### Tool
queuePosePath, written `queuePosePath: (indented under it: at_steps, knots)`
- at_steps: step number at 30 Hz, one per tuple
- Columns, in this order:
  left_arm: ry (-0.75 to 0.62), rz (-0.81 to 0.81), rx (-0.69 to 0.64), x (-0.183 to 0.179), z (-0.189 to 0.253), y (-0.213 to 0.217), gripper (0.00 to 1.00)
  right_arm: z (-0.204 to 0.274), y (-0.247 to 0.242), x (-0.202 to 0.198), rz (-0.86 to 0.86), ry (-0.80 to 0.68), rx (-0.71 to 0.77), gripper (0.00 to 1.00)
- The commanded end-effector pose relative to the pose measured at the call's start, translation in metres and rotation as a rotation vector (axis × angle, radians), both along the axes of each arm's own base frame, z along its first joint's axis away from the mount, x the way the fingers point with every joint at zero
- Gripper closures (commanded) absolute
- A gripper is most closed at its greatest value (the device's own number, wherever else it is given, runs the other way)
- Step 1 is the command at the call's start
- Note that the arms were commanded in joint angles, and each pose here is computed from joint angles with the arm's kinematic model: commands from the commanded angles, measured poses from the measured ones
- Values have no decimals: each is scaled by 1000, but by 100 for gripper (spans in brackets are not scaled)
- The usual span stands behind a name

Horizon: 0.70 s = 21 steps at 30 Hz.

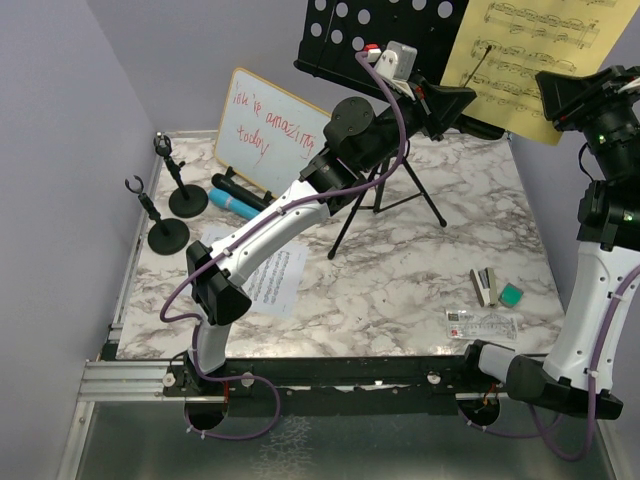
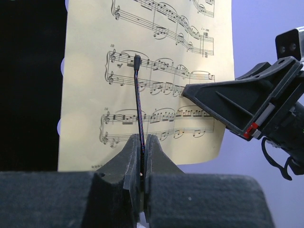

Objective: Pack up the instrument practice props
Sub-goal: Pick up the sheet music from the music stand.

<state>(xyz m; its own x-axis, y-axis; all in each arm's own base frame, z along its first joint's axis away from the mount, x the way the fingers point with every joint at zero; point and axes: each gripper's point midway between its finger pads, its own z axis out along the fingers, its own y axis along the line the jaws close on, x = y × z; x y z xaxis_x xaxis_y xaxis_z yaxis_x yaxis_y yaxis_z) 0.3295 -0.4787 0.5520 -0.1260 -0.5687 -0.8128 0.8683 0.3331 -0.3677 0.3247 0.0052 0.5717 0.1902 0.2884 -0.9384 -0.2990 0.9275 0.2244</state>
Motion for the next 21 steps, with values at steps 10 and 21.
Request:
queuePosePath:
  at_steps: [10,21]
  knots:
    - [-9,134,-23,13,17,26,100,5,-37,-41,-292,-12,-8,98]
    - [40,205,-55,24,9,37,97,6,-64,-80,-503,-34,65,99]
